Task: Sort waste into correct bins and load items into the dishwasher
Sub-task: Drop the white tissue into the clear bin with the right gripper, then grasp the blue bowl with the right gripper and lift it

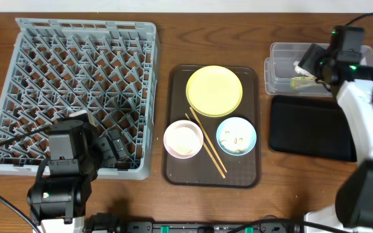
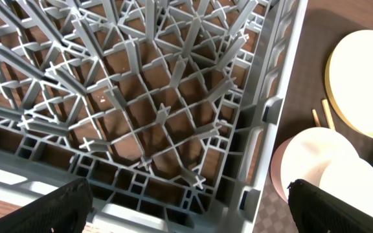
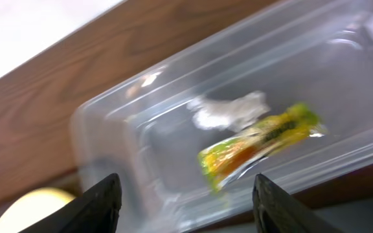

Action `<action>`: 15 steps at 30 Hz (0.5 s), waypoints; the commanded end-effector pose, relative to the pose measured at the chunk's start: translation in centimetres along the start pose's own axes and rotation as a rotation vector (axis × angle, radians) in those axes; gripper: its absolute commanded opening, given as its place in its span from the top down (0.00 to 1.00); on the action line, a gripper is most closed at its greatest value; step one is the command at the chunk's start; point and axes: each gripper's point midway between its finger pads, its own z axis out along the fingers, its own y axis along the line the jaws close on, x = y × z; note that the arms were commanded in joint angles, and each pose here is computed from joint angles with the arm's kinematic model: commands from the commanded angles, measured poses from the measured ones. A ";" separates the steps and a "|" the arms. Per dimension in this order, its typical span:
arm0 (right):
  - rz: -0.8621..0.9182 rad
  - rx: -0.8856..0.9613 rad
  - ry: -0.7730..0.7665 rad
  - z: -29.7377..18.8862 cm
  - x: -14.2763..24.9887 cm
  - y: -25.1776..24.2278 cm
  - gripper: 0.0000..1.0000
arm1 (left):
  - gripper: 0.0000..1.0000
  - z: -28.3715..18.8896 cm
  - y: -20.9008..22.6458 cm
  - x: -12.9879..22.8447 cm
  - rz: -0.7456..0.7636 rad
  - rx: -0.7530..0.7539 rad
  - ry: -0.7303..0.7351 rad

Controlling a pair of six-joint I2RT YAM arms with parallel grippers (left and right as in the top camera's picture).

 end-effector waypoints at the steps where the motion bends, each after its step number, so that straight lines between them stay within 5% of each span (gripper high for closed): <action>1: -0.162 -0.219 0.025 -5.1 0.8 4.0 0.35 | 0.02 -0.5 0.0 -0.8 -0.007 -0.003 -0.029; 10: -0.402 -0.262 0.412 -8.7 12.6 5.6 0.35 | 0.02 -0.5 -0.1 -0.8 -0.006 0.005 -0.029; 15: -0.459 -0.153 0.480 -8.9 15.4 5.0 0.36 | 0.00 -0.5 -2.1 -0.4 -0.009 0.110 0.003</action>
